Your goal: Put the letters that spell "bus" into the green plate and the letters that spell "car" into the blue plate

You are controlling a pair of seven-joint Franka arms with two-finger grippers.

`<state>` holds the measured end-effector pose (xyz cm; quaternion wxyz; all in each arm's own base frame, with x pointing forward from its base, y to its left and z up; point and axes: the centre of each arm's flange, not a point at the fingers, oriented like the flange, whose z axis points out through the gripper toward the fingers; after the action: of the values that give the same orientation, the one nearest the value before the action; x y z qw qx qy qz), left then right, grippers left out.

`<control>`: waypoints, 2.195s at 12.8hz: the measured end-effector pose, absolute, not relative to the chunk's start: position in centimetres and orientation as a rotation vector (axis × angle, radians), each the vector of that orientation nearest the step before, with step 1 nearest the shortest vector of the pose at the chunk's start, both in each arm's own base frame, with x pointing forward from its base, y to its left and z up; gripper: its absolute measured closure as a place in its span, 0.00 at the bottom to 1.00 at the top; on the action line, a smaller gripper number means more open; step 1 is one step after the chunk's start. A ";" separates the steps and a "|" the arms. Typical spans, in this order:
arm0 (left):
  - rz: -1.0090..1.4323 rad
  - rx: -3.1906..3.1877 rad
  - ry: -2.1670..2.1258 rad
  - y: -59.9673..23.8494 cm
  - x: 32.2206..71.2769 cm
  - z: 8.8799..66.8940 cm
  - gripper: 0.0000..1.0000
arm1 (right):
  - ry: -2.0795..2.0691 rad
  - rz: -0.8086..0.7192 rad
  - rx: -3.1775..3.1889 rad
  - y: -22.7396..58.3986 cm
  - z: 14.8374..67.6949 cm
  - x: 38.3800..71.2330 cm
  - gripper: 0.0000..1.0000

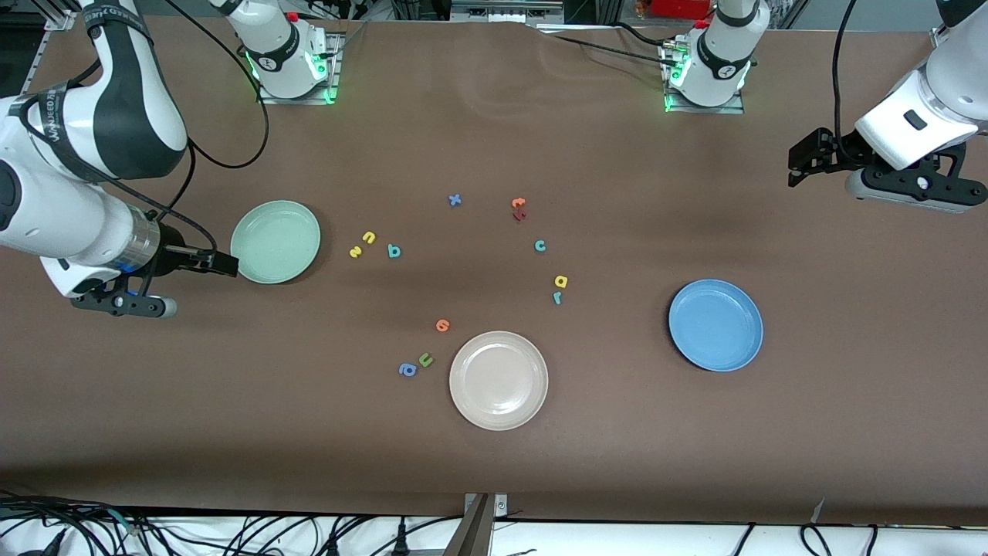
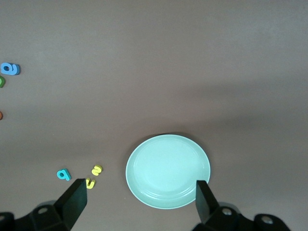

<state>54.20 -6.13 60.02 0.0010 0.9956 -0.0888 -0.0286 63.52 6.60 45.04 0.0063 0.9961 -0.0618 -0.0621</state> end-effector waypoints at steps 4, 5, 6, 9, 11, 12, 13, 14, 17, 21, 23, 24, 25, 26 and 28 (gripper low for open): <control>-0.090 3.126 -0.279 -6.1 54.2 60.0 0.00 | -0.195 -0.178 3.120 6.5 45.5 63.7 0.00; -0.090 3.126 -0.279 -6.1 54.2 60.0 0.00 | -0.196 -0.172 3.121 6.5 45.7 63.8 0.00; -0.090 3.126 -0.279 -6.1 54.2 60.0 0.00 | -0.196 -0.170 3.121 6.5 45.8 63.8 0.00; -0.091 3.126 -0.279 -6.1 54.2 60.0 0.00 | -0.196 -0.217 3.112 6.4 45.6 63.4 0.00; -0.101 3.125 -0.282 -6.2 54.1 60.0 0.00 | -0.197 -0.240 3.108 6.4 45.5 63.2 0.00; -0.105 3.125 -0.285 -6.3 54.1 59.9 0.00 | -0.197 -0.250 3.106 6.4 45.4 63.2 0.00; -0.107 3.125 -0.286 -6.4 54.0 59.9 0.00 | -0.197 -0.254 3.105 6.4 45.4 63.1 0.00; -0.107 3.125 -0.287 -6.4 54.0 59.9 0.00 | -0.197 -0.256 3.105 6.4 45.4 63.1 0.00; -0.110 3.125 -0.289 -6.5 54.0 59.9 0.00 | -0.195 -0.261 3.104 6.5 45.4 63.1 0.00; -0.137 3.124 -0.289 -6.4 53.8 59.8 0.00 | -0.195 -0.263 3.103 6.5 45.4 63.1 0.00; -0.152 3.124 -0.288 -6.4 53.7 59.7 0.00 | -0.195 -0.264 3.103 6.5 45.4 63.1 0.00; -0.153 3.124 -0.288 -6.4 53.7 59.7 0.00 | -0.195 -0.265 3.103 6.5 45.4 63.1 0.00; -0.154 3.124 -0.288 -6.4 53.7 59.7 0.00 | -0.194 -0.267 3.102 6.5 45.3 63.0 0.00; -0.155 3.124 -0.288 -6.4 53.7 59.7 0.00 | -0.194 -0.270 3.102 6.5 45.3 63.0 0.00; -0.155 3.124 -0.288 -6.4 53.7 59.7 0.00 | -0.193 -0.275 3.101 6.5 45.2 63.0 0.00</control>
<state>53.69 -6.42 59.68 0.0004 0.9945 -0.0918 -0.0494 62.97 6.50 45.22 0.0114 0.9941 -0.0619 -0.0881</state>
